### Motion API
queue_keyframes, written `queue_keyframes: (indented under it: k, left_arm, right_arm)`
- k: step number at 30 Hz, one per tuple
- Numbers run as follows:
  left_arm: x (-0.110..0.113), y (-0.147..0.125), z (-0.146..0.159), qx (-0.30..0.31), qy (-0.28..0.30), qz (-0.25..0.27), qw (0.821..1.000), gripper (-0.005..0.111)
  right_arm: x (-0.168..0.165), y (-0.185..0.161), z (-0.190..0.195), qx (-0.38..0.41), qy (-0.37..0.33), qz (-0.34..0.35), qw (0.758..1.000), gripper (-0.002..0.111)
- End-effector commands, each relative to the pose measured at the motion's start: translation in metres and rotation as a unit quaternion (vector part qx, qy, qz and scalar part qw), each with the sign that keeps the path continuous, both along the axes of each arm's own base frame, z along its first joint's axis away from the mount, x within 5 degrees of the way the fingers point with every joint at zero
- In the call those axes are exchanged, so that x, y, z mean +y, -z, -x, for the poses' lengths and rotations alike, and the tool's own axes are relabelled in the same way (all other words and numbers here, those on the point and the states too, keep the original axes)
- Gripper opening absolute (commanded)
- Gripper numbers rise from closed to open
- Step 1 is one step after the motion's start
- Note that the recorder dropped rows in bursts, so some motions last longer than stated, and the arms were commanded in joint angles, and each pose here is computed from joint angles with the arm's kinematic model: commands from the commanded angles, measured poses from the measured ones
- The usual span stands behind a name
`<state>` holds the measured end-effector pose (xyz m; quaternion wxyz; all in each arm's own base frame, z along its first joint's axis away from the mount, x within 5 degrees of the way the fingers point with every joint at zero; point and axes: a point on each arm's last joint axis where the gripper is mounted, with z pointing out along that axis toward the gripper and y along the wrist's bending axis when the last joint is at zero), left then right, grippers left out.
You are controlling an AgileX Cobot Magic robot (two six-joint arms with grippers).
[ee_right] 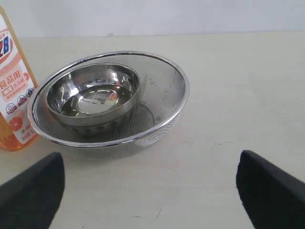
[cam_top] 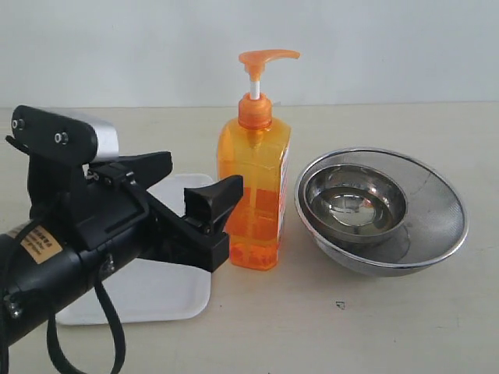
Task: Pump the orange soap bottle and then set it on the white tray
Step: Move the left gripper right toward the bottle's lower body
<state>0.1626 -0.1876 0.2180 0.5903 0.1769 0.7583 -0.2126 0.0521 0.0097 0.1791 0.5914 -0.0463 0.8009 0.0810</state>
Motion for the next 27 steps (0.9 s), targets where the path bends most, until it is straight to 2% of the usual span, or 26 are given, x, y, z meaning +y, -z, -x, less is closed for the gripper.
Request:
queue_keyframes:
  k: [1, 6, 14, 22, 27]
  left_arm:
    - [-0.005, 0.005, 0.008, 0.051, 0.038, 0.02, 0.998, 0.077]
    - [-0.01, 0.006, 0.013, 0.044, 0.09, -0.007, 0.995, 0.077]
    - [-0.009, 0.002, 0.011, 0.029, 0.075, 0.011, 0.997, 0.077]
    - [-0.01, 0.003, 0.008, 0.023, 0.064, 0.018, 0.998, 0.103]
    - [-0.013, 0.015, 0.003, 0.011, 0.051, 0.001, 0.999, 0.104]
  right_arm:
    - [0.0, -0.001, 0.0, -0.005, 0.003, 0.0, 1.0, 0.087]
    - [0.0, -0.001, 0.0, -0.005, 0.003, 0.0, 1.0, 0.087]
    - [0.0, -0.001, 0.0, -0.005, 0.003, 0.0, 1.0, 0.087]
    - [0.0, -0.001, 0.0, -0.005, 0.003, 0.0, 1.0, 0.087]
    - [0.0, -0.001, 0.0, -0.005, 0.003, 0.0, 1.0, 0.087]
